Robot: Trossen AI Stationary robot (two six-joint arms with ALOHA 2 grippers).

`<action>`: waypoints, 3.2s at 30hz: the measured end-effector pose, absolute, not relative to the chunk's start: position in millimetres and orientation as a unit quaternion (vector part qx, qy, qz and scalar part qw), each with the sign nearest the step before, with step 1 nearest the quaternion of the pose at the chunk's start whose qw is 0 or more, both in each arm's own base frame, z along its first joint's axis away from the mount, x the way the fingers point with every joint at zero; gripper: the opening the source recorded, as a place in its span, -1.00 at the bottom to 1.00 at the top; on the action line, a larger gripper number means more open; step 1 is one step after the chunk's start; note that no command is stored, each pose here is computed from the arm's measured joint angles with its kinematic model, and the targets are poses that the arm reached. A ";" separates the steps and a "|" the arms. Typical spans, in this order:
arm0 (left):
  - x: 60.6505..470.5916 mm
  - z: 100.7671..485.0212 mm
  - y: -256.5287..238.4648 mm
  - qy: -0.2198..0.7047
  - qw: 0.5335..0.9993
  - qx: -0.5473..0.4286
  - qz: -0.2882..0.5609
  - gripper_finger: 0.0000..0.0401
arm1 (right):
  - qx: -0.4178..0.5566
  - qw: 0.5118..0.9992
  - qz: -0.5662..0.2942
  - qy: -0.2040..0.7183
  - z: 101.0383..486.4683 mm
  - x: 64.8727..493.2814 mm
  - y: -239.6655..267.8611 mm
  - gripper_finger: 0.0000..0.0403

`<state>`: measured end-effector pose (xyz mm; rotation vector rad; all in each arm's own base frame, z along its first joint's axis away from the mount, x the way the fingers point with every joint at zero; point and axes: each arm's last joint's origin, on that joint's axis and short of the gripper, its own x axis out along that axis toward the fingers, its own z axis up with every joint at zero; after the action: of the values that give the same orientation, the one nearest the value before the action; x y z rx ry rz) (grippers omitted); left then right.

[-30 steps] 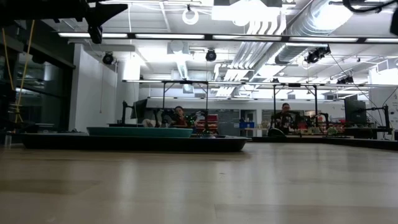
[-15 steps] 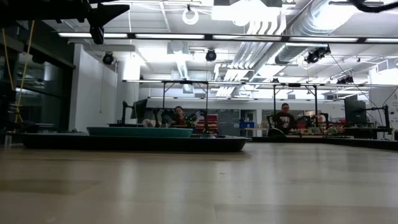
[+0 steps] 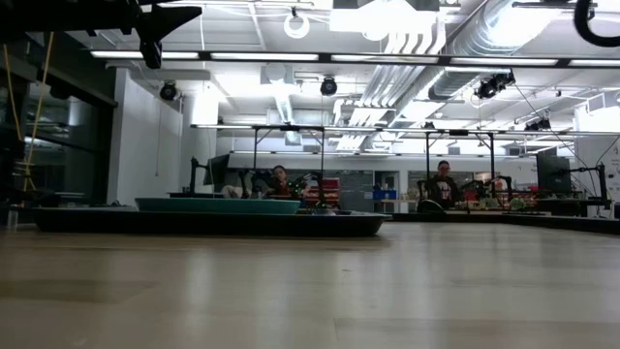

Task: Pick and place plate/cup/fork/spoon on tray
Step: Put the blue cup on the black serving tray to the top left of the blue plate

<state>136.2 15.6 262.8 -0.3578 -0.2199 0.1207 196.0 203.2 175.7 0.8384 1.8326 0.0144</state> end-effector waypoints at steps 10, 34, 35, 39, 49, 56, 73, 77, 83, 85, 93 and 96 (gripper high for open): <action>136.2 262.7 15.6 -0.109 0.976 -0.177 0.060 -0.49 | 0.337 0.534 0.014 0.776 175.5 189.6 208.3 -0.08; 136.1 263.1 15.5 -0.111 0.976 -0.177 0.059 -0.49 | 0.118 0.775 0.008 0.621 269.9 233.7 190.5 -0.98; 136.0 263.2 15.5 -0.111 0.976 -0.177 0.059 -0.49 | 0.085 0.803 -0.011 0.590 277.5 235.9 189.4 -0.98; 136.0 263.2 15.6 -0.111 0.976 -0.177 0.059 -0.49 | -0.026 0.863 -0.063 0.501 290.8 243.3 183.6 -0.99; 136.1 262.9 15.5 -0.109 0.976 -0.177 0.060 -0.49 | -0.151 0.870 -0.159 0.442 282.4 268.6 145.6 -1.00; 141.4 260.6 16.0 -0.102 0.977 -0.178 0.061 -0.49 | -0.166 0.889 -0.088 0.417 289.2 299.8 123.9 -1.00; 171.8 254.4 -3.3 -0.102 0.989 -0.098 -0.049 -0.49 | -0.140 0.925 0.124 0.332 264.8 372.5 91.6 -1.00; 166.8 259.8 -5.9 -0.120 0.986 -0.098 -0.062 -0.49 | -0.148 0.905 0.156 0.368 234.1 384.0 101.0 -1.00; 164.8 261.5 -9.4 -0.125 0.985 -0.099 -0.074 -0.49 | -0.153 0.890 0.161 0.398 216.1 391.2 105.6 -1.00; 164.8 261.3 -9.9 -0.124 0.984 -0.099 -0.075 -0.49 | -0.153 0.889 0.160 0.401 214.1 391.9 104.9 -1.00; 165.2 260.8 -10.2 -0.122 0.985 -0.099 -0.076 -0.49 | -0.126 0.887 0.171 0.411 213.1 390.2 105.6 -1.00; 165.1 260.9 -10.2 -0.122 0.985 -0.100 -0.076 -0.49 | -0.118 0.886 0.167 0.416 212.7 389.7 105.6 -0.99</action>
<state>165.1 -10.2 260.9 -0.2001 -0.2454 -0.1529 389.7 105.6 212.7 -0.2454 0.8647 0.3480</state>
